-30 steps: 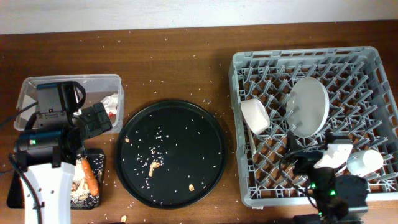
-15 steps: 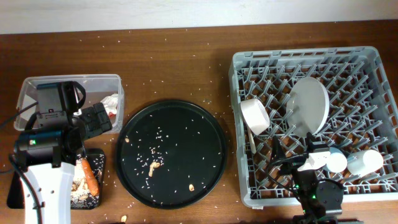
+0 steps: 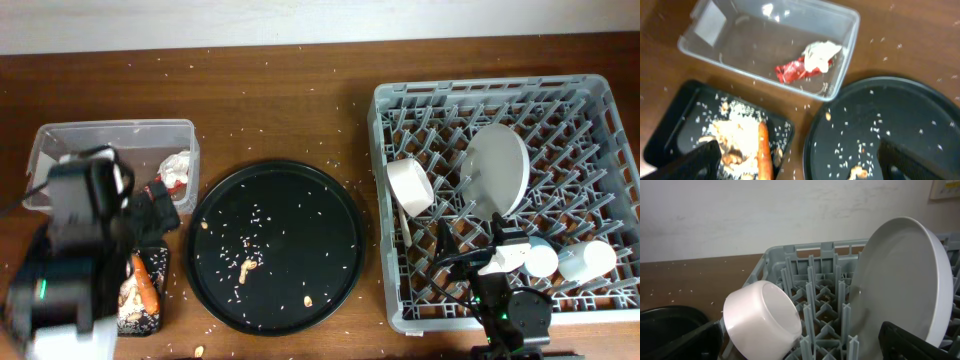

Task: Sort waste into correct bins and load items into the dishwasher rack

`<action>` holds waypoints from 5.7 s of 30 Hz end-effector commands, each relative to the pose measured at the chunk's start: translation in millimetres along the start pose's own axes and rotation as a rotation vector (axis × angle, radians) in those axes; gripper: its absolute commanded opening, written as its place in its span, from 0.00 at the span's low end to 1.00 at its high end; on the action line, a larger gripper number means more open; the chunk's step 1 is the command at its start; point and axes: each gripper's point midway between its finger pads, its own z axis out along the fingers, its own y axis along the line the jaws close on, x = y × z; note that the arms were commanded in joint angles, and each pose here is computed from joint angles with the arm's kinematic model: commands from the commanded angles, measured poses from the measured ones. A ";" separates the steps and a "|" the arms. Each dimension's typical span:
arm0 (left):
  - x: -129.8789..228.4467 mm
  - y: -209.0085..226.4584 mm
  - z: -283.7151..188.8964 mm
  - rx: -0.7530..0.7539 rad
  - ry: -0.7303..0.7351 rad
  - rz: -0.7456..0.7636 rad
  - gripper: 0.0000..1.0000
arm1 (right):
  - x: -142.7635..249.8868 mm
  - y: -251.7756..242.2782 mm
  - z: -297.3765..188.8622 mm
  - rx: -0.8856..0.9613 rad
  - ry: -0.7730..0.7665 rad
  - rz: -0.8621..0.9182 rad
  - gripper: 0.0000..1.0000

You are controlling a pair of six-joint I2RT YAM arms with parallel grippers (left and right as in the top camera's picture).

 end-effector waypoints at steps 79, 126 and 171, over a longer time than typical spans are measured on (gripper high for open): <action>89.0 -39.7 71.1 0.330 -0.785 -0.058 0.99 | 2.2 -0.8 0.2 -0.001 -0.002 -0.007 0.98; 89.0 -39.7 71.1 0.330 -0.785 -0.058 0.99 | 2.2 -0.8 0.2 -0.001 -0.002 -0.007 0.98; 89.0 -39.7 71.1 0.330 -0.785 -0.058 0.99 | 2.0 -0.9 0.1 0.000 -0.003 -0.007 0.98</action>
